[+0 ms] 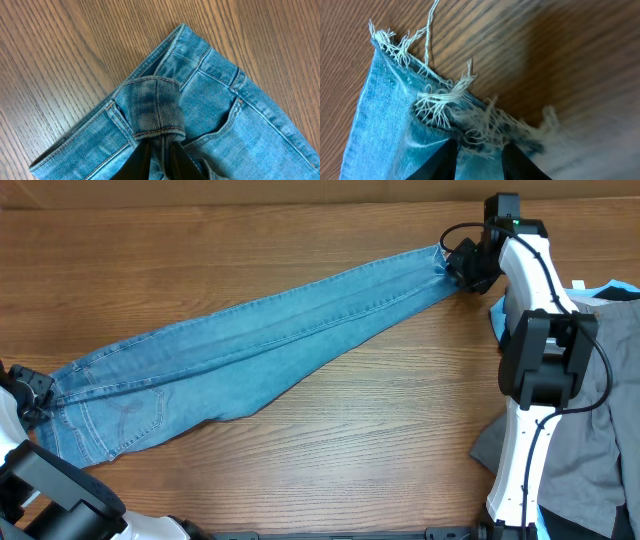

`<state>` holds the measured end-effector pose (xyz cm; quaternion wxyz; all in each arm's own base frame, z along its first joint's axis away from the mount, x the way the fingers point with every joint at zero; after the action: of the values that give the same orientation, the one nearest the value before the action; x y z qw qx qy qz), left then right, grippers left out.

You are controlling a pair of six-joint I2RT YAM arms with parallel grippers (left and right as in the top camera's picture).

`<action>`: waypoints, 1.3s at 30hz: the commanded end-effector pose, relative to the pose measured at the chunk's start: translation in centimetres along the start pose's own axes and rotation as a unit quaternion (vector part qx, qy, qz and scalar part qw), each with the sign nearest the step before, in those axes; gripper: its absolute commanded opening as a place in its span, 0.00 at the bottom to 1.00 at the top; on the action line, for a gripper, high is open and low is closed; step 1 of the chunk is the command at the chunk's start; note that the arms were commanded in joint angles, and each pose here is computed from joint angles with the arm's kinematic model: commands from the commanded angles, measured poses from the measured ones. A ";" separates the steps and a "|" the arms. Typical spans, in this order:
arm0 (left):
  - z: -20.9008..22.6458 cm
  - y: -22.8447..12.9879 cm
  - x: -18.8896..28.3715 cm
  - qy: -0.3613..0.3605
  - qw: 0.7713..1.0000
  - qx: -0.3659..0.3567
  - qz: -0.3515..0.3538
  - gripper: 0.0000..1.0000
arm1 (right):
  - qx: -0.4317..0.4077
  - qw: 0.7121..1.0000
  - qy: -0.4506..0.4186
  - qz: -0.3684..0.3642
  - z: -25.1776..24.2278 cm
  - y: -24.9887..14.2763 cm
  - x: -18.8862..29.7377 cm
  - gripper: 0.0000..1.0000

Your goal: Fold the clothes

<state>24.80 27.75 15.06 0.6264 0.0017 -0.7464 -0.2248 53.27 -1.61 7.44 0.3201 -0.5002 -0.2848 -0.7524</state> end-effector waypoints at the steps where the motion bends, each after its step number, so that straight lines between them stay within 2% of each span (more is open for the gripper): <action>1: 0.1 0.8 0.3 0.010 1.000 0.007 -0.012 0.16 | 0.013 1.000 0.024 0.012 0.9 -0.4 -0.8 0.32; 3: 0.1 0.8 0.3 0.010 1.000 0.007 -0.012 0.16 | 0.009 1.000 0.027 0.014 0.9 -0.4 -1.2 0.28; 5: 0.2 0.7 0.3 0.011 1.000 0.007 -0.010 0.16 | 0.010 0.999 0.031 0.016 0.9 -0.5 -1.3 0.14; 7: 0.2 0.7 0.3 0.011 1.000 0.007 -0.009 0.16 | 0.010 0.999 0.032 0.016 1.0 -0.5 -1.2 0.12; 9: 0.2 0.7 0.3 0.011 1.000 0.007 -0.009 0.16 | 0.011 0.999 0.033 0.019 0.9 -0.5 -1.1 0.13; 11: 0.2 0.7 0.3 0.011 1.000 0.007 -0.009 0.16 | 0.008 0.999 0.029 0.022 0.6 -0.5 -1.1 0.37; 12: 0.2 0.7 0.3 0.011 1.000 0.007 -0.009 0.16 | 0.007 0.999 0.026 0.025 0.4 -0.5 -1.0 0.40; 15: 0.2 0.6 0.3 0.012 1.000 0.007 -0.008 0.16 | 0.024 0.998 0.036 0.037 0.1 -0.6 -0.7 0.34; 22: 0.2 0.6 0.3 0.012 1.000 0.007 -0.008 0.17 | 0.078 0.994 0.076 0.020 0.8 0.3 2.8 0.35; 24: 0.2 0.6 0.3 0.012 1.000 0.007 -0.008 0.33 | 0.086 0.993 0.085 0.009 1.2 0.5 4.1 0.38; 26: 0.2 0.7 0.3 0.013 1.000 0.007 -0.010 0.54 | 0.090 0.992 0.091 0.002 1.6 0.6 5.1 0.40; 28: 0.2 1.1 0.5 0.012 1.000 -0.007 -0.016 0.91 | 0.089 0.991 0.100 0.011 1.8 0.3 5.4 0.40; 29: 0.2 1.4 0.7 0.013 1.000 -0.016 -0.021 0.97 | 0.088 0.991 0.099 0.016 1.7 0.1 5.4 0.40; 31: 0.1 1.9 1.3 0.012 0.999 -0.036 -0.026 0.97 | 0.087 0.992 0.094 0.021 1.6 -0.2 5.2 0.40; 34: -0.1 2.1 2.2 0.014 0.998 -0.053 -0.020 0.87 | 0.085 0.992 0.094 0.023 1.8 -0.4 5.2 0.39; 35: -0.2 1.9 2.4 0.014 0.998 -0.059 -0.014 0.79 | 0.083 0.992 0.094 0.023 1.8 -0.4 5.2 0.37; 38: -0.3 1.2 2.5 0.008 0.998 -0.065 0.008 0.39 | 0.072 0.993 0.089 0.020 1.8 -0.3 5.1 0.33; 39: -0.3 0.8 2.5 0.009 0.998 -0.067 0.016 0.31 | 0.062 0.994 0.085 0.016 1.7 -0.2 4.9 0.31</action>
<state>24.69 28.00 17.50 0.6360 -0.0266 -0.7278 -0.2552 52.49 -1.29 10.61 0.4044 -0.4264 -0.2910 -0.7550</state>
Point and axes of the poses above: each gripper's point midway between its finger pads, its own x axis back along the fingers, its own z axis along the line the jaws close on, y = z × x, the point moved 6 cm from there along x, back along the fingers, and after that the axes turned 1 degree about x, right-handed, at the moved point
